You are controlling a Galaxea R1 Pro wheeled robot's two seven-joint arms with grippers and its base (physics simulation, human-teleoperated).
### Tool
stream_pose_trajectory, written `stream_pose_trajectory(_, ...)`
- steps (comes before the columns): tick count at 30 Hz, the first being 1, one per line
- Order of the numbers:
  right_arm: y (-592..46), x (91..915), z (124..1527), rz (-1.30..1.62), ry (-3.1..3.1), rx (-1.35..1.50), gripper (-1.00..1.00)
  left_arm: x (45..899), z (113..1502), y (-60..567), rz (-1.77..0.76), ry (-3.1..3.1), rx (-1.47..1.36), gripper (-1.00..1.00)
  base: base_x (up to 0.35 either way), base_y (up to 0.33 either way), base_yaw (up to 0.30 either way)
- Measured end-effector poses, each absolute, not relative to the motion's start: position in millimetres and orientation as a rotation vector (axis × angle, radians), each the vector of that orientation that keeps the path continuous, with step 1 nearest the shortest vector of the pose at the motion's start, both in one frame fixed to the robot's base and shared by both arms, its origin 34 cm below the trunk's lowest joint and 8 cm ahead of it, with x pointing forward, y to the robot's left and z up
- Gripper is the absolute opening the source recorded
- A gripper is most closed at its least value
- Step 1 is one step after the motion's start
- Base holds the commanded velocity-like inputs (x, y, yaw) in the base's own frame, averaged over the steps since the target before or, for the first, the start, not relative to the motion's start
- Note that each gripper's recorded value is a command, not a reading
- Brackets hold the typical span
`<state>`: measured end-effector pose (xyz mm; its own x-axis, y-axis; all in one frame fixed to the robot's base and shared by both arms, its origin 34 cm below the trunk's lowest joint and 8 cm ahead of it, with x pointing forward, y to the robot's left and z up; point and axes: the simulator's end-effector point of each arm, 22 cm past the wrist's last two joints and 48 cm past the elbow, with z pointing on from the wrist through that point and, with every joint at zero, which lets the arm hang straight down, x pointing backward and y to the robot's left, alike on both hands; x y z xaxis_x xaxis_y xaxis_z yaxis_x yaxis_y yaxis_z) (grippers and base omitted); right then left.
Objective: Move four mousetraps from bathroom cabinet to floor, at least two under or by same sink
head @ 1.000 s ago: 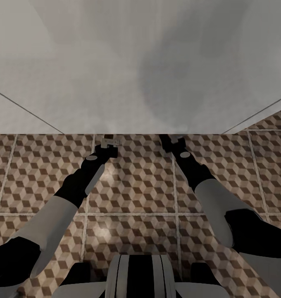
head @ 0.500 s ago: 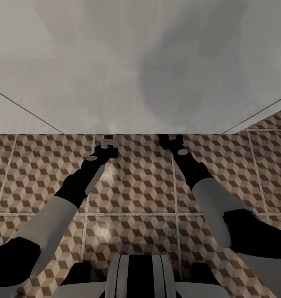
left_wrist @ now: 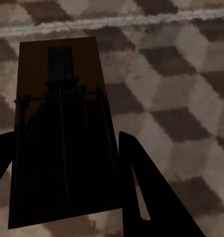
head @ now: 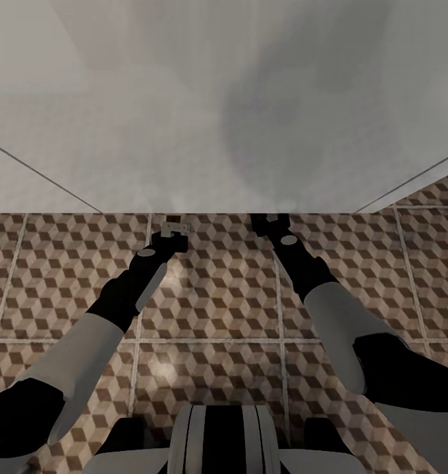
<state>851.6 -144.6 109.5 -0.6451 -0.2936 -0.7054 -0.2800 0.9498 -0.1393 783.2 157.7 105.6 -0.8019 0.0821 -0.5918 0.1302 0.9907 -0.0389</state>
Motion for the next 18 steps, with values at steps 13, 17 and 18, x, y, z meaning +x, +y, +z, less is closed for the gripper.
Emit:
stream_pose_trajectory(13, -141.3, 845.3, 103.5, -0.014, 2.322, -0.406, -1.00, 784.3, 107.1, 157.1, -0.104, 2.502, 0.148, -1.00, 0.000, 0.000, 0.000)
stream_pose_trajectory(17, -141.2, 845.2, 103.4, -0.014, 2.322, -0.407, -1.00, 784.5, 107.3, 157.1, -0.104, 2.501, 0.148, -1.00, 0.000, 0.000, 0.000)
stream_pose_trajectory(18, -141.2, 845.2, 103.4, -0.014, 2.322, -0.407, -1.00, 784.6, 107.4, 157.1, -0.104, 2.501, 0.148, -1.00, 0.000, 0.000, 0.000)
